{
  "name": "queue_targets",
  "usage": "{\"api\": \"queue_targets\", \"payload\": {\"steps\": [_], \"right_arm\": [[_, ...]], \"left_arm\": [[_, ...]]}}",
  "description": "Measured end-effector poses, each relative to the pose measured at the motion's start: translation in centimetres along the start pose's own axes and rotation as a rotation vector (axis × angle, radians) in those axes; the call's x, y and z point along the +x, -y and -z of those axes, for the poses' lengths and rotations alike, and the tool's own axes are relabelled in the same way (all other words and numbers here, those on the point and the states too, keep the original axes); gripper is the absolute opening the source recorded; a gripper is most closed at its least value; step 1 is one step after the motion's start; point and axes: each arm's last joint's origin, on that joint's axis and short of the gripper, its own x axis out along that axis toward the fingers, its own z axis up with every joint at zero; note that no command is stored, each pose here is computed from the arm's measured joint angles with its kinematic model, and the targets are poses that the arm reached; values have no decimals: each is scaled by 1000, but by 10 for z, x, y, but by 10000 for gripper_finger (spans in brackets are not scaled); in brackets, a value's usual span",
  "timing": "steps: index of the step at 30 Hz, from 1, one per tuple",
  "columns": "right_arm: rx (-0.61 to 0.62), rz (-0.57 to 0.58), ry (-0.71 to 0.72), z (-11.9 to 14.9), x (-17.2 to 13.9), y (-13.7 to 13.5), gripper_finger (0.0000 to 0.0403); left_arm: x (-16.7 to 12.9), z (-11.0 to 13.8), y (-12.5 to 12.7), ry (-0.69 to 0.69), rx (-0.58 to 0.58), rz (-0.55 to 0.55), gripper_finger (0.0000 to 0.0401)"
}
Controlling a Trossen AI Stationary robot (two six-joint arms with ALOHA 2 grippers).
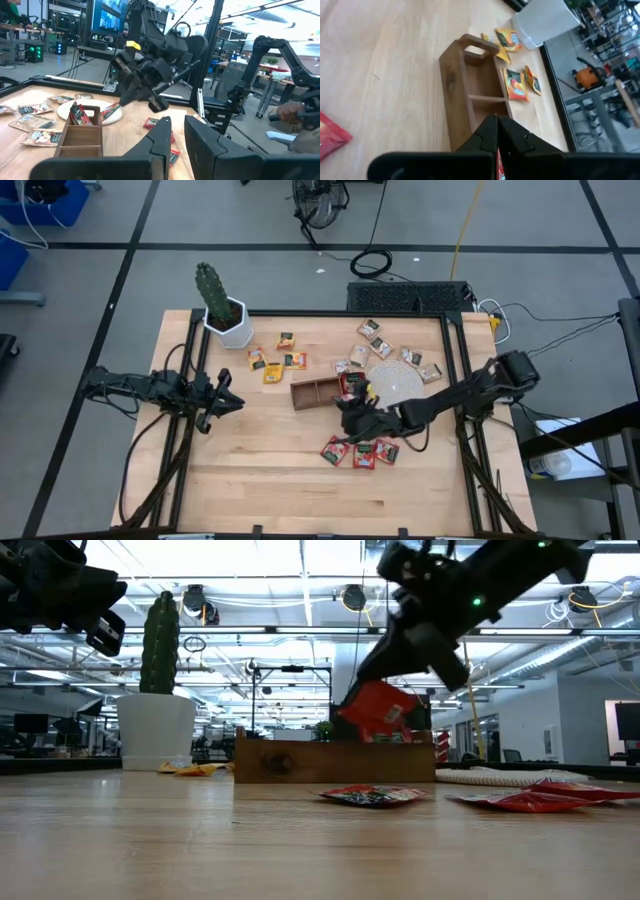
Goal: Pick & Place Tea
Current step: Put the red tea bag into the right section of the wooden organizer
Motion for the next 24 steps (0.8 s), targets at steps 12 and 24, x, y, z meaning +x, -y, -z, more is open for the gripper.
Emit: {"api": "queue_targets", "payload": {"steps": [12,24], "right_arm": [[436,4,288,77,-14,31,0],[638,-50,393,106,-1,43,0]], "left_arm": [[0,0,0,0,0,0,58],[0,0,0,0,0,0,58]]}}
